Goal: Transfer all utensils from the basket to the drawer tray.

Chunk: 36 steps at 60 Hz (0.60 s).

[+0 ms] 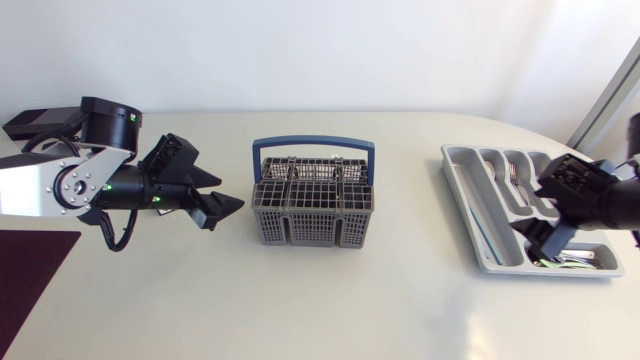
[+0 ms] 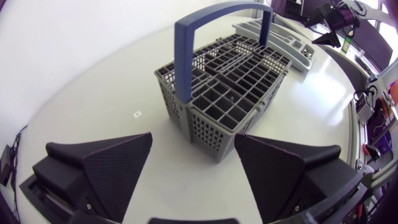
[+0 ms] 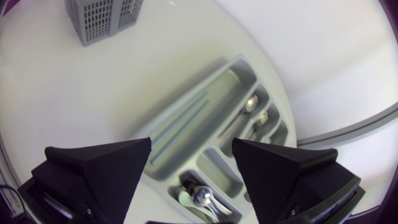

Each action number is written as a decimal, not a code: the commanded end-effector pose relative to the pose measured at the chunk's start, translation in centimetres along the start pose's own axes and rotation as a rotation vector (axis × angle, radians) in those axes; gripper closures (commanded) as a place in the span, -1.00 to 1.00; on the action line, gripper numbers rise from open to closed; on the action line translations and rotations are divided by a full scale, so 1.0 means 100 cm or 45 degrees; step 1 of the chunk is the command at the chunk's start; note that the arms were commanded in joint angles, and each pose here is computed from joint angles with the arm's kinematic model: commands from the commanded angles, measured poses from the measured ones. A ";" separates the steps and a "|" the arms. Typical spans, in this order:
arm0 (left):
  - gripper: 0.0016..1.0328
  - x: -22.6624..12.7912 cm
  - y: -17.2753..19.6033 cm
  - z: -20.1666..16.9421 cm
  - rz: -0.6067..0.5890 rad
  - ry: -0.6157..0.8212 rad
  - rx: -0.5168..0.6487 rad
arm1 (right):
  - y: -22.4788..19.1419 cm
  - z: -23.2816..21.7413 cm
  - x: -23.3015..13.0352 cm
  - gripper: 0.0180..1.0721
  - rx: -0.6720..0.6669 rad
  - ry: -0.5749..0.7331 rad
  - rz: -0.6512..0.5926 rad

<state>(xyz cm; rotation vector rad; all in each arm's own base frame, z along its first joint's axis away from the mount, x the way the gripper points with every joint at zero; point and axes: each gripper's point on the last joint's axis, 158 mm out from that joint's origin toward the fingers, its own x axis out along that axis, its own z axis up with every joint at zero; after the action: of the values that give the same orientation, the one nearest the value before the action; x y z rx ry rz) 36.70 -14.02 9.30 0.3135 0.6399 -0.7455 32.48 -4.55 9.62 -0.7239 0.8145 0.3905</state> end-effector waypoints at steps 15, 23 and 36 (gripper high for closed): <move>-0.78 0.030 0.025 -0.019 0.026 0.075 -0.014 | 0.077 0.108 0.049 -0.82 0.188 -0.122 0.250; -0.78 0.040 0.023 -0.020 0.013 0.081 -0.007 | 0.099 0.140 0.070 -0.82 0.220 -0.118 0.333; -0.78 0.051 0.017 -0.019 -0.012 0.083 0.012 | 0.113 0.169 0.090 -0.82 0.235 -0.115 0.360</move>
<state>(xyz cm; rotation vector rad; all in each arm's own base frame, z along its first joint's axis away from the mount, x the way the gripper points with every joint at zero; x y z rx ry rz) 39.19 -13.99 4.52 0.3163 0.7193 -0.7337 39.60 14.99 5.83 -0.4449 0.8541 0.6072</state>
